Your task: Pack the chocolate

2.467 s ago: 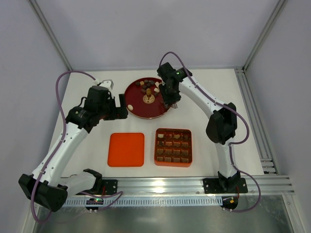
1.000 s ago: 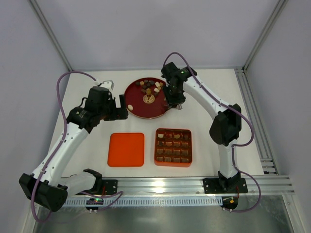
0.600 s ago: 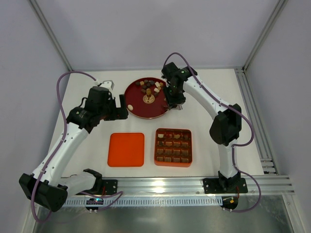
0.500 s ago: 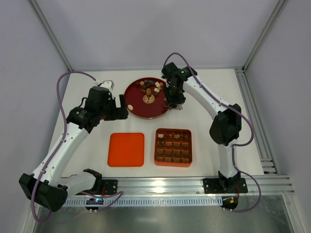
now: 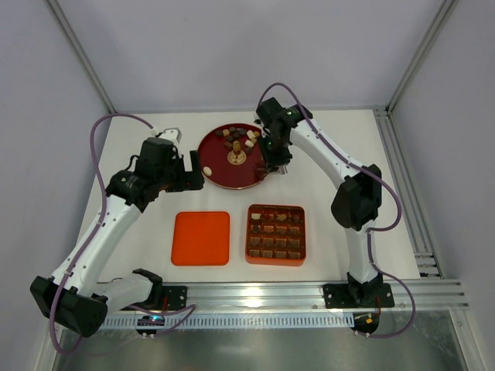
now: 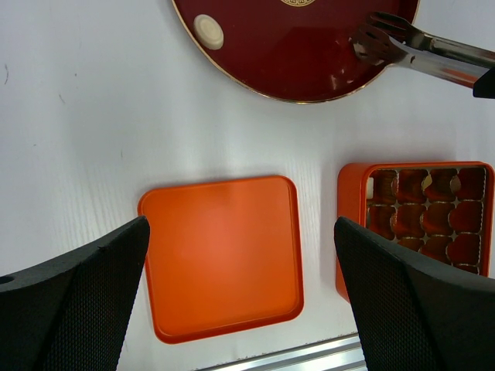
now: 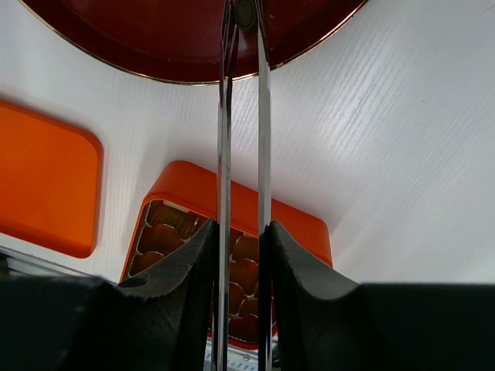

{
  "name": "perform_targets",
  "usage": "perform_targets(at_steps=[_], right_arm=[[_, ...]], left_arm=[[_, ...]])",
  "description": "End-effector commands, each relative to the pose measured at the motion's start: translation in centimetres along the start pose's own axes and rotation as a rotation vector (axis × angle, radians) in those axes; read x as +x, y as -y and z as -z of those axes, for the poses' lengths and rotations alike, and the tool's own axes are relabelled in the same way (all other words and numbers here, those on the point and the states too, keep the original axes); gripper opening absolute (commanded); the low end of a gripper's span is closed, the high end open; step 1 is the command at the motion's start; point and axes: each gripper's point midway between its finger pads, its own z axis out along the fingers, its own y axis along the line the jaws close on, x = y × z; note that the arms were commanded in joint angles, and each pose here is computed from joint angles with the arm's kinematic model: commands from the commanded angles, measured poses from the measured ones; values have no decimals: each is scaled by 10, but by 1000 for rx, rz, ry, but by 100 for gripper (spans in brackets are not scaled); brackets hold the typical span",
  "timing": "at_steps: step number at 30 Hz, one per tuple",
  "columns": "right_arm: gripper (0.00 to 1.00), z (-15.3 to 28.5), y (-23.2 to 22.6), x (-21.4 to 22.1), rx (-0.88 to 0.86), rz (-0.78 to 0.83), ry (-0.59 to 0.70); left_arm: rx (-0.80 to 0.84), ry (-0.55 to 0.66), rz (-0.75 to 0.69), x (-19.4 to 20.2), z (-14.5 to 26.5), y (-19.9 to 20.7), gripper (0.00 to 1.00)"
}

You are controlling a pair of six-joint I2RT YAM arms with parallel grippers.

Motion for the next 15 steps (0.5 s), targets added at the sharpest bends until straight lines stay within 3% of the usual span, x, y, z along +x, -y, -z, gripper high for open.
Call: perform_targets(at_steps=[1,15], right_arm=[[34,11,-12,-17,-50,-9,59],[33,16,-14,-24,-54,-14,90]], left_arm=[[24,44,-17,-8,4,4,100],[26,43,-15,-9,4,4,100]])
